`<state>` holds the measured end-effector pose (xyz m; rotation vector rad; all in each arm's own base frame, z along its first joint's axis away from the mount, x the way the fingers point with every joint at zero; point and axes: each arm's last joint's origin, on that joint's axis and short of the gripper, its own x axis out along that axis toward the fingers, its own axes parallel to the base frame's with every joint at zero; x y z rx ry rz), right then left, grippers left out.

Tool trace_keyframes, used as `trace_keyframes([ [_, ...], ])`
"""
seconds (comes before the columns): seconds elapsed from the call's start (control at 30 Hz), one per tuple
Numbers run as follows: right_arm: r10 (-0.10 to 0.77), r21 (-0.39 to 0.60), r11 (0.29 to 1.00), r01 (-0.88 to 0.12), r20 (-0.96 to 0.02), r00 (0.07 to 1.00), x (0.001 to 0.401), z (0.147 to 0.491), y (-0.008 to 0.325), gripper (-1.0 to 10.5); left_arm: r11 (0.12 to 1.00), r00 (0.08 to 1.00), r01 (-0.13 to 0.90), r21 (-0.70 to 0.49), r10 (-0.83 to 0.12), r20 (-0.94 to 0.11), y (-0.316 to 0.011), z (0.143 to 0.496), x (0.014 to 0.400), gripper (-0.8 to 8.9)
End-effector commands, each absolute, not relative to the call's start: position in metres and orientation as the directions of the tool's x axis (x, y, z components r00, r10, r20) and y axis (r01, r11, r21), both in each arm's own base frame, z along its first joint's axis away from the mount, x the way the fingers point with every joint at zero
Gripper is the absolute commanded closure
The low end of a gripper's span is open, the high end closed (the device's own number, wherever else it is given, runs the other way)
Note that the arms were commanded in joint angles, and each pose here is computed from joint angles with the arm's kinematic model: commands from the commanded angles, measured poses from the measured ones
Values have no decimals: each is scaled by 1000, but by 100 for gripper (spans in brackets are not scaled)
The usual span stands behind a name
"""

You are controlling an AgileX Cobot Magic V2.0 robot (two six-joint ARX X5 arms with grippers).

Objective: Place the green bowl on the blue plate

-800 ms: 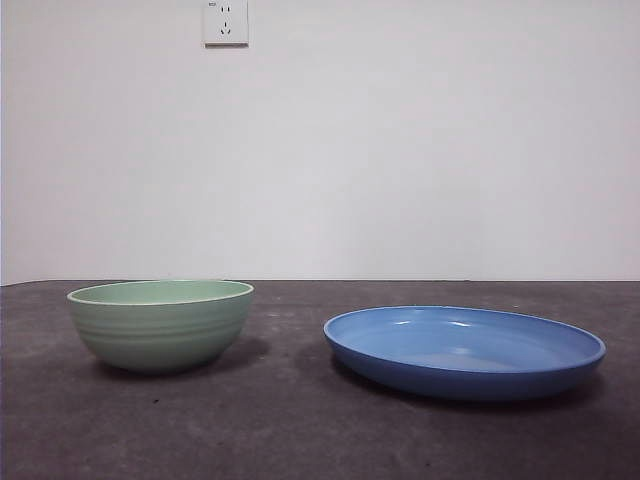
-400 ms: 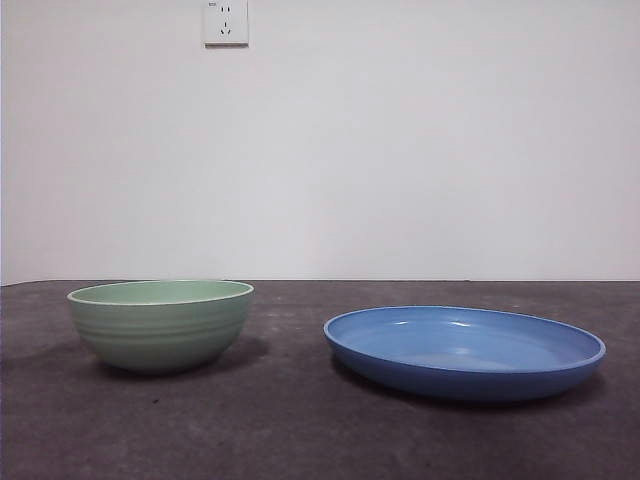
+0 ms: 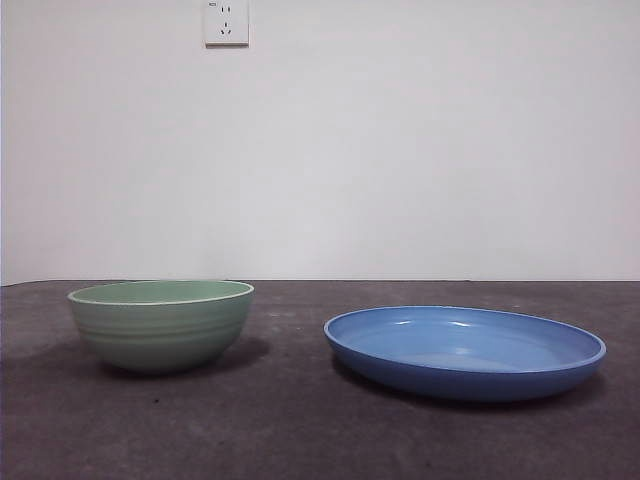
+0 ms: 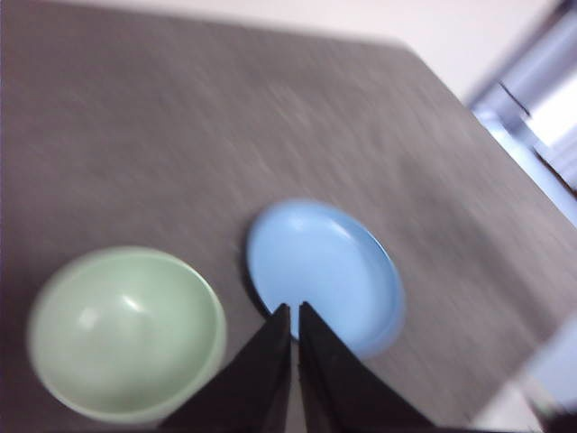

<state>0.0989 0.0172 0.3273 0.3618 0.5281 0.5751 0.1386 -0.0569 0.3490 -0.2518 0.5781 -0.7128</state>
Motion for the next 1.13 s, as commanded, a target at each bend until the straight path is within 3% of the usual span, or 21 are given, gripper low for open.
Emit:
trace_keyframes([
  [0.03, 612, 426, 782, -456, -384, 691, 101, 334, 18, 934, 704, 535, 590, -396, -708, -462, -61, 354, 144, 798],
  [0.53, 613, 437, 784, -441, -428, 664, 102, 333, 18, 932, 706, 500, 584, -401, -702, -507, -64, 348, 154, 783],
  [0.6, 613, 436, 784, -442, -428, 664, 102, 333, 18, 881, 706, 500, 584, -400, -702, -507, -64, 348, 154, 769],
  [0.7, 612, 436, 785, -441, -428, 665, 102, 333, 18, 670, 706, 501, 584, -400, -701, -507, -64, 348, 154, 623],
  [0.8, 610, 435, 786, -439, -429, 666, 102, 333, 18, 424, 707, 501, 584, -400, -701, -508, -64, 348, 154, 363],
  [0.87, 609, 435, 786, -439, -429, 667, 102, 333, 18, 345, 707, 501, 584, -400, -701, -507, -64, 348, 154, 252],
  [0.93, 610, 435, 786, -439, -429, 666, 102, 333, 18, 318, 710, 504, 582, -397, -698, -509, -64, 348, 154, 212],
  [1.13, 610, 435, 786, -439, -429, 667, 102, 333, 18, 317, 779, 569, 532, -332, -619, -541, -62, 347, 157, 214],
])
